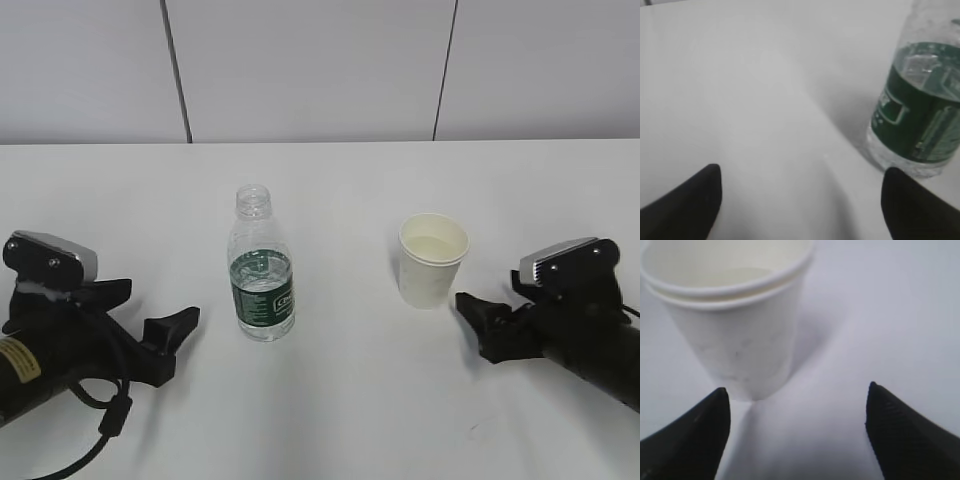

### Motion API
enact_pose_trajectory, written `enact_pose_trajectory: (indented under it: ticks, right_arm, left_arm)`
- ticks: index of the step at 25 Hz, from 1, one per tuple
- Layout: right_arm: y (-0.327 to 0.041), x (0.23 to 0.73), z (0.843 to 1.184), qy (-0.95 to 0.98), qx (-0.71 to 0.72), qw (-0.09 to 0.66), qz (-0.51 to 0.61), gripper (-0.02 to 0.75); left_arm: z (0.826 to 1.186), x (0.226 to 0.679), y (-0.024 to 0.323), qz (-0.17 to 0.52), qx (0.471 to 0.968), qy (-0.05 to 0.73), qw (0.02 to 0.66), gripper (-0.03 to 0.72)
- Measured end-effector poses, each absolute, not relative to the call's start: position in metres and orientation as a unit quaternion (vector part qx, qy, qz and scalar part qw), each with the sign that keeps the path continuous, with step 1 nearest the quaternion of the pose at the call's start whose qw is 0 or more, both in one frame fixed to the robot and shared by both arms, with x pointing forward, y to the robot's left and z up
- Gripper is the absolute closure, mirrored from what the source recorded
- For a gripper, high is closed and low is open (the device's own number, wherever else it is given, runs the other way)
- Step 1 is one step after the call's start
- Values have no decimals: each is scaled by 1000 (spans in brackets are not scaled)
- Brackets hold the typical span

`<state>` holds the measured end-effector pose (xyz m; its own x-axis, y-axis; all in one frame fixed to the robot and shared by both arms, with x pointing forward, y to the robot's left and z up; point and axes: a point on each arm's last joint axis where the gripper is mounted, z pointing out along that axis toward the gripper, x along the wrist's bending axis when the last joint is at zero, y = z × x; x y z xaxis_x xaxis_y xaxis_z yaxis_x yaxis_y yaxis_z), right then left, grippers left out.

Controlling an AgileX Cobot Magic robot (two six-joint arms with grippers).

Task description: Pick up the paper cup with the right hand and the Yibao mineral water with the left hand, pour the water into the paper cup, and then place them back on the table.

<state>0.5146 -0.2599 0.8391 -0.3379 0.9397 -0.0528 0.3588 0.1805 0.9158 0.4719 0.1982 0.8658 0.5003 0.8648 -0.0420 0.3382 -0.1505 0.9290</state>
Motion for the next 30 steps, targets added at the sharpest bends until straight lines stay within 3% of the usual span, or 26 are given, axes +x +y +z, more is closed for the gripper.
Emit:
enact_pose_trajectory:
  ticks: [8,12,17,23,30]
  right_arm:
    - [-289,515,854,591,576,416,382,80]
    - [-293,529,871,556,600,423,391,83]
    - [-305,550,900,557,660,364,349,90]
    - [-323,571,973,583,729,236,272,113]
    - [-320,593,1042,653,730,104,172,147]
  left_arm:
    - [868,492,222,275,667,489,489,102]
    - [882,526,232,260,688,514,440,103]
    - [928,567,239,261,721,550,329,104]
    - [1014,597,253,237,725,627,160,105]
    - [1076,590,263,136,731,664,75,119]
